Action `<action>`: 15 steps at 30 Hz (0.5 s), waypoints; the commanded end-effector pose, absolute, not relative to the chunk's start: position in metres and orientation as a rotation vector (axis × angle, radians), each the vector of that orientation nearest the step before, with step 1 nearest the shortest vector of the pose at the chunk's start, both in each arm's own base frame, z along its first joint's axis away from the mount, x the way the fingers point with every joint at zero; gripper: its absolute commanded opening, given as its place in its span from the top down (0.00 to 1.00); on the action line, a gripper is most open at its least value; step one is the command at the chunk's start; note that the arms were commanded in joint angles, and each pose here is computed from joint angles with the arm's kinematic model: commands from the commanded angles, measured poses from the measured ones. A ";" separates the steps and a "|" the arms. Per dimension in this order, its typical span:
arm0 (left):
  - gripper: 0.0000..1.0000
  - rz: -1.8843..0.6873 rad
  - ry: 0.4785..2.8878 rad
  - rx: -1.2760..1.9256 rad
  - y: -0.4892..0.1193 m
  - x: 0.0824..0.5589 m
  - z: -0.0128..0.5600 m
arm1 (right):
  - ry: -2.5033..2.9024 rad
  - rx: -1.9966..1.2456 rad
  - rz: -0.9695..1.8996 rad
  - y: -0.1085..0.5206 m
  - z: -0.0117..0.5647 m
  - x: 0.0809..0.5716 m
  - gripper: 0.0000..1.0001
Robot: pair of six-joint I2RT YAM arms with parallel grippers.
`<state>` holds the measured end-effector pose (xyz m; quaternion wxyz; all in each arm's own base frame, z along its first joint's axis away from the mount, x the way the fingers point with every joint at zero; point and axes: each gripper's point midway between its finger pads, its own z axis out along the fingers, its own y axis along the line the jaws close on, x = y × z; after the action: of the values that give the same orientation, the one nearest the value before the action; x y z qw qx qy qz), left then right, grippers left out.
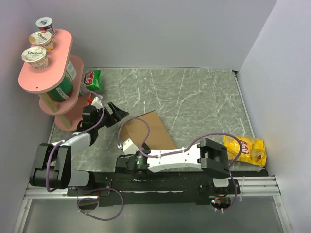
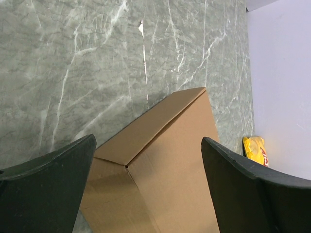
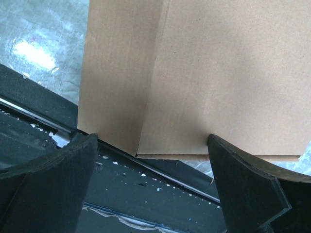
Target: Fold the paper box
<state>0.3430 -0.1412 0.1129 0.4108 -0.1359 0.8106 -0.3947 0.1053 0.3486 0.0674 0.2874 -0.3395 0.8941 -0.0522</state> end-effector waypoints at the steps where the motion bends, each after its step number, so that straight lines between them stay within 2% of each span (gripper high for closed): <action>1: 0.04 -1.013 1.992 -0.280 -0.146 0.350 0.127 | 2.427 -0.845 -0.086 0.351 0.069 0.111 0.00; 15: 0.04 -1.012 1.985 -0.270 -0.146 0.347 0.130 | 2.505 -0.809 -0.178 0.331 0.048 0.117 0.03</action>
<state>0.3428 -0.1415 0.1127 0.4102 -0.1355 0.8108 -0.3950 0.1178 0.3463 0.0658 0.2801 -0.3181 0.9044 -0.0497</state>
